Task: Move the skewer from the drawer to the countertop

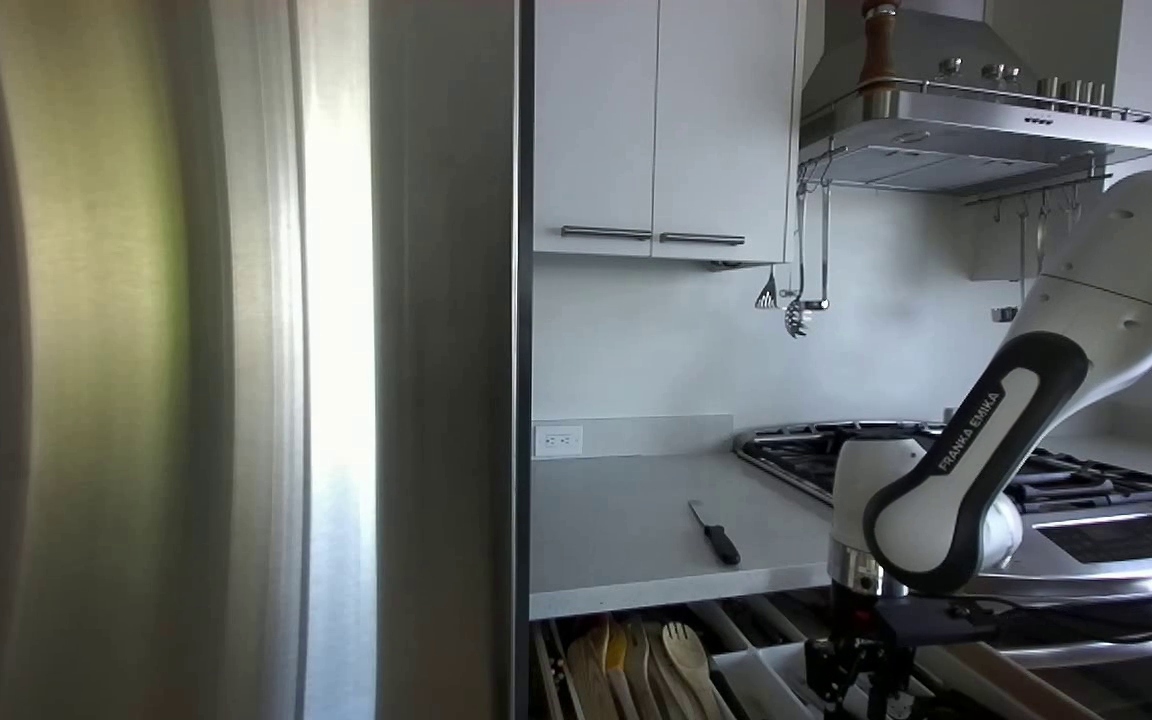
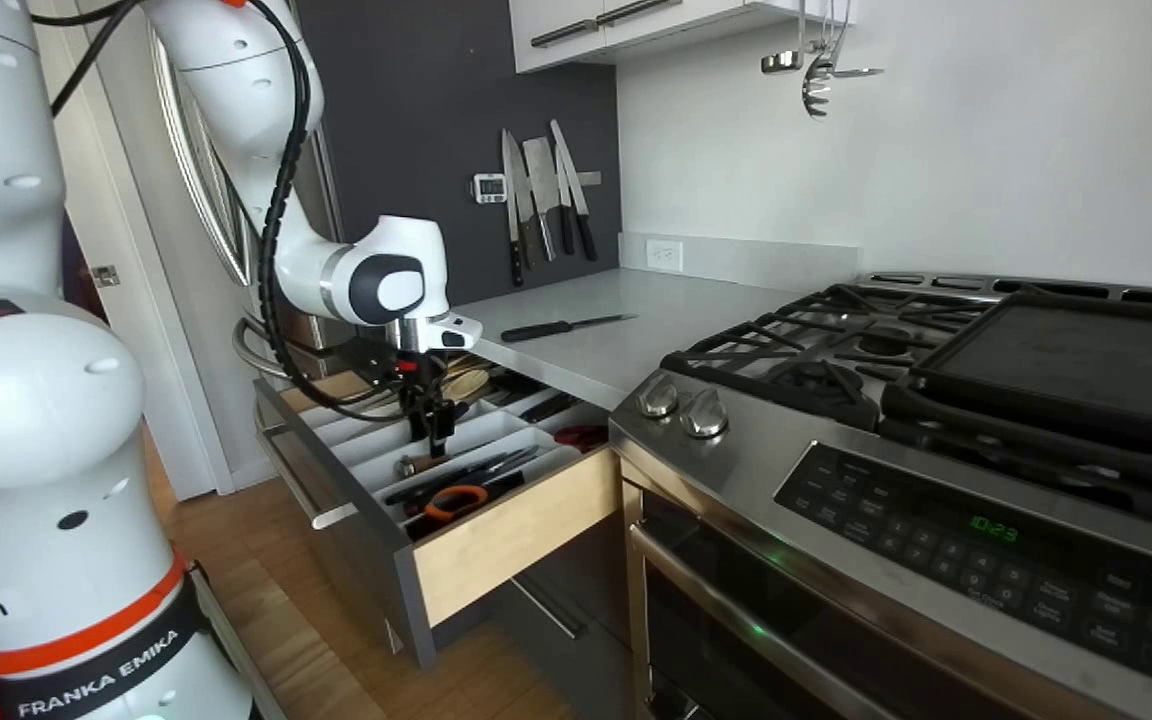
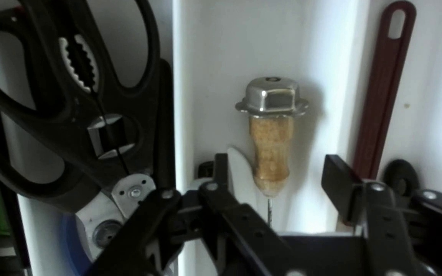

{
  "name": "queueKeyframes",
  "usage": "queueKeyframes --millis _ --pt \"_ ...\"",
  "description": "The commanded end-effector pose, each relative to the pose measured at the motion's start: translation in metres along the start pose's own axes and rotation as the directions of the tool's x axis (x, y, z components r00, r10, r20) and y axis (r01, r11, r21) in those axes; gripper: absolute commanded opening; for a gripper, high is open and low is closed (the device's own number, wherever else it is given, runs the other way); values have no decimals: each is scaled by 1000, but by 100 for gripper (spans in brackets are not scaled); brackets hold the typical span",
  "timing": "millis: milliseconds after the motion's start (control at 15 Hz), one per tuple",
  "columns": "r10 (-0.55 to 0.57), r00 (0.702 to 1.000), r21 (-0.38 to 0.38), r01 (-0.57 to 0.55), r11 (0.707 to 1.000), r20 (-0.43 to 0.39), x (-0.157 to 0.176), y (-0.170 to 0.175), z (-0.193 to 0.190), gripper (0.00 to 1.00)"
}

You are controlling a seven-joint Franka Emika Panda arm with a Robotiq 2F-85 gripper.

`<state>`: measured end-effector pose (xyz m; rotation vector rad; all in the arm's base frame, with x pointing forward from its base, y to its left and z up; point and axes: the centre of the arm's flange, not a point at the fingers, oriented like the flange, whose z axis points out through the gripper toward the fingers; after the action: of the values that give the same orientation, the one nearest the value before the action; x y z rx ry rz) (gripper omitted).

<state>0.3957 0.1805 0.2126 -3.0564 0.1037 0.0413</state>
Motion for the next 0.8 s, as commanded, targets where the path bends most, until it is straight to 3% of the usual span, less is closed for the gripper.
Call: queueKeyframes --millis 0,67,133,667,733 --pt "-3 1000 12 3 1000 -14 7 3 16 50" --pt "-4 1000 15 4 1000 -19 8 3 19 53" --pt "-5 1000 17 5 1000 -21 8 3 22 45" --pt "-23 1000 27 22 999 4 6 4 49 49" --pt "-24 1000 29 24 999 5 6 5 51 38"
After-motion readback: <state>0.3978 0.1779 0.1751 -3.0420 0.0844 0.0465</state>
